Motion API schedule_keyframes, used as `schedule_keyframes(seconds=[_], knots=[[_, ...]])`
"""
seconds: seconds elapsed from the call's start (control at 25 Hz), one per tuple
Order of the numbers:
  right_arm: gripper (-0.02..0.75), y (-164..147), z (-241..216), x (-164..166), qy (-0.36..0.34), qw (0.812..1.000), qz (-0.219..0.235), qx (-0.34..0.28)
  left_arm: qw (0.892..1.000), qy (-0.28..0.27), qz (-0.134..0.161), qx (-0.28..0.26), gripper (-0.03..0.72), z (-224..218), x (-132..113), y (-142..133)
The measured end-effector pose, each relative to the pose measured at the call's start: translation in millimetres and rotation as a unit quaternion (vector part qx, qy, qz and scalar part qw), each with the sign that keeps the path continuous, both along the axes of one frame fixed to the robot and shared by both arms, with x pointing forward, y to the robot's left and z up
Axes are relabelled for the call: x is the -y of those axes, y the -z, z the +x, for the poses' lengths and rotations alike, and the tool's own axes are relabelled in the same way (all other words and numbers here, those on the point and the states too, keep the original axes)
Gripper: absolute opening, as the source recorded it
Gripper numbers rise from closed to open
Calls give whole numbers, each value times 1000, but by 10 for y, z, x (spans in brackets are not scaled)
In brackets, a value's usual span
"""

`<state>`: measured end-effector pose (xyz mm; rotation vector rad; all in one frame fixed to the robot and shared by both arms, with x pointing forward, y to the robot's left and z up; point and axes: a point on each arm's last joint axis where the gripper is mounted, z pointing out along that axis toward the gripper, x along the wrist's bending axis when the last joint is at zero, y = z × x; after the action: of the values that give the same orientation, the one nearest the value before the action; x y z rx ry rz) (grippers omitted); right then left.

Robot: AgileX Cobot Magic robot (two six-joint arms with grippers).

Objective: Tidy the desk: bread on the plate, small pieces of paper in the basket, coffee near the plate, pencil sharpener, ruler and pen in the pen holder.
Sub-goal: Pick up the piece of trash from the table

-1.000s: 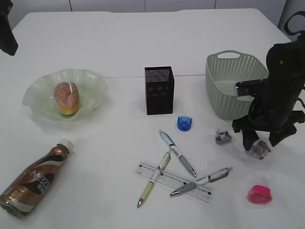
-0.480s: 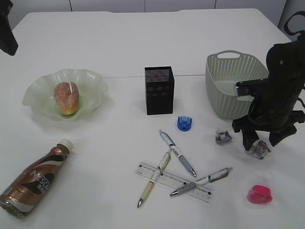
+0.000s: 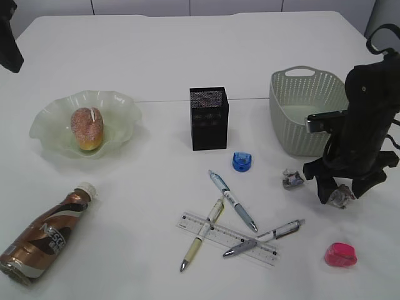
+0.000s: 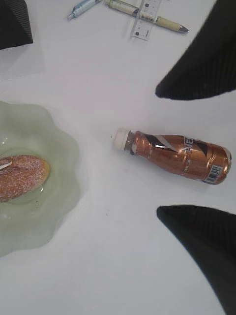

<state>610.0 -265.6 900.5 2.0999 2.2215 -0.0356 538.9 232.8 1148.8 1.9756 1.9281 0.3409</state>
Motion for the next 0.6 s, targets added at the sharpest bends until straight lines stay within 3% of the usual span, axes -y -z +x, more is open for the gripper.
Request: schedule_keyframes(seconds=[0.4, 0.48, 0.6], knots=[[535, 76, 7, -2, 1, 1000, 0, -9, 1000, 0, 0, 0, 480, 0, 0, 0], [496, 76, 7, -3, 1, 1000, 0, -10, 1000, 0, 0, 0, 480, 0, 0, 0], [375, 76, 7, -3, 1, 1000, 0, -10, 1000, 0, 0, 0, 480, 0, 0, 0]])
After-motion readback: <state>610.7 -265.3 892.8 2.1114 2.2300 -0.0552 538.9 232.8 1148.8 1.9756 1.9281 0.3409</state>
